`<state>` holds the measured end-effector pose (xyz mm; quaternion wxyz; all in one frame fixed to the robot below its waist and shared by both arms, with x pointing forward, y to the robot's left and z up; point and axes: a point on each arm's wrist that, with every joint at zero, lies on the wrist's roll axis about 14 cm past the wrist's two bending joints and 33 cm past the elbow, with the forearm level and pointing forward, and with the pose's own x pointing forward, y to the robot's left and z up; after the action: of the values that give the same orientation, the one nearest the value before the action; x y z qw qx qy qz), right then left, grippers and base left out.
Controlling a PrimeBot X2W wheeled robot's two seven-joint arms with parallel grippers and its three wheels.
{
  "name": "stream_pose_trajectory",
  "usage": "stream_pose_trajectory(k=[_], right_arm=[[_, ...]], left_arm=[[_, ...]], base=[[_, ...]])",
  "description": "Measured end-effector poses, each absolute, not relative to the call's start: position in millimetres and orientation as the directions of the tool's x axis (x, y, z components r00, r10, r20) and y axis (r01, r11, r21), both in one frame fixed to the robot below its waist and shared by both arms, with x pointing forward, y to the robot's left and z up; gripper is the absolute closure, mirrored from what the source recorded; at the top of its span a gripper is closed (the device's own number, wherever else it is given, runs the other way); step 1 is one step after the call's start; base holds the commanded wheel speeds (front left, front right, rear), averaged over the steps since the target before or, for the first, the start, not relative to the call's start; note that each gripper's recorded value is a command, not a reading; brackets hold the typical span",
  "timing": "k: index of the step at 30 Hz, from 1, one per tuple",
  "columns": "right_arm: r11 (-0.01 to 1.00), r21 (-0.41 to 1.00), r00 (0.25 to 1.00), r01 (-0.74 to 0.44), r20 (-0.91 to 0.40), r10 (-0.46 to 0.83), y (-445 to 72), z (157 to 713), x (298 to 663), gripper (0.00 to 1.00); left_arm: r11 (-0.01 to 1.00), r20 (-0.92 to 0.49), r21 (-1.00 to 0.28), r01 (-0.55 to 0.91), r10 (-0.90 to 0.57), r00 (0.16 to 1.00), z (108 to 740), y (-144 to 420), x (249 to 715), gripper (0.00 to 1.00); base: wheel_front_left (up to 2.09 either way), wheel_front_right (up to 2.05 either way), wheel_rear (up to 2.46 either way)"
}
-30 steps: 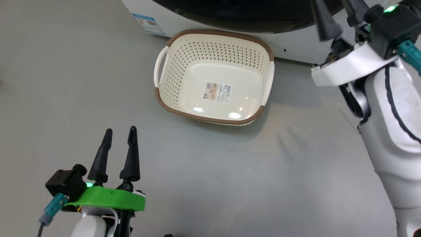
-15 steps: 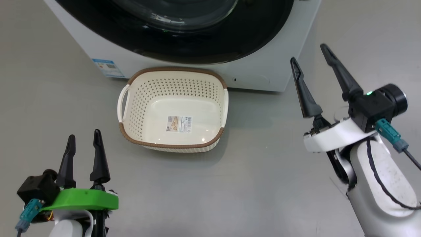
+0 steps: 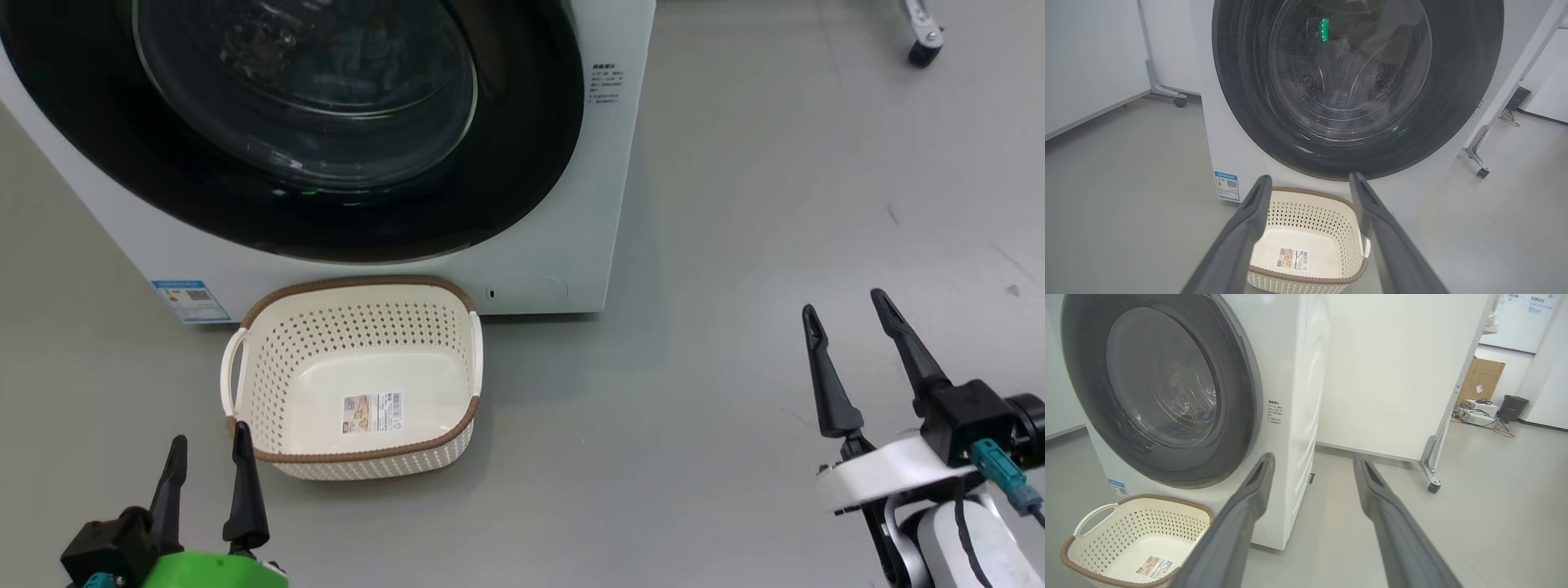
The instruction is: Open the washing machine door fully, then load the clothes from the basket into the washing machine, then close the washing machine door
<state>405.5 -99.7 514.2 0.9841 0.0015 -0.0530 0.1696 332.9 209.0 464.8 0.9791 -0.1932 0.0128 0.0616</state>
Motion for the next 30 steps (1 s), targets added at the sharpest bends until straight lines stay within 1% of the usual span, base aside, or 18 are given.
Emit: stream_pose_trajectory(k=[6, 8, 11, 16, 23, 29, 30], right_arm=[[0.97, -0.02, 0.967, -0.242, 0.076, 0.243, -131.3, 507.6, 373.8, 0.0], [0.975, -0.017, 0.972, -0.222, 0.073, 0.223, -137.6, 506.8, 365.1, 0.0], [0.98, -0.006, 0.977, -0.198, 0.083, 0.198, -143.4, 510.0, 356.6, 0.0], [0.985, 0.012, 0.981, -0.17, 0.094, 0.168, -147.6, 513.1, 348.8, 0.0], [0.986, 0.018, 0.983, -0.166, 0.085, 0.164, -150.4, 510.3, 343.1, 0.0], [0.986, 0.017, 0.981, -0.168, 0.101, 0.166, -151.1, 515.4, 344.4, 0.0], [0.986, 0.018, 0.981, -0.168, 0.1, 0.166, -150.7, 515.0, 344.3, 1.0]], left_arm=[[0.92, -0.025, -0.381, -0.089, 0.086, 0.996, 471.4, 200.6, 326.3, 0.0], [0.91, -0.026, -0.406, -0.084, 0.08, 0.996, 471.0, 197.8, 322.9, 0.0], [0.911, -0.034, -0.405, -0.076, 0.068, 0.997, 468.2, 194.5, 318.5, 0.0], [0.926, -0.021, -0.373, -0.052, 0.048, 0.999, 471.8, 191.1, 319.3, 0.0], [0.93, -0.025, -0.365, -0.045, 0.038, 0.999, 470.6, 188.9, 317.9, 0.0], [0.93, -0.019, -0.366, -0.044, 0.039, 0.999, 472.6, 189.2, 316.4, 0.0], [0.93, -0.019, -0.366, -0.045, 0.041, 0.999, 472.6, 189.3, 316.3, 1.0]], base=[[0.0, 0.0, 0.0], [0.0, 0.0, 0.0], [0.0, 0.0, 0.0], [0.0, 0.0, 0.0], [0.0, 0.0, 0.0], [0.0, 0.0, 0.0], [0.0, 0.0, 0.0]])
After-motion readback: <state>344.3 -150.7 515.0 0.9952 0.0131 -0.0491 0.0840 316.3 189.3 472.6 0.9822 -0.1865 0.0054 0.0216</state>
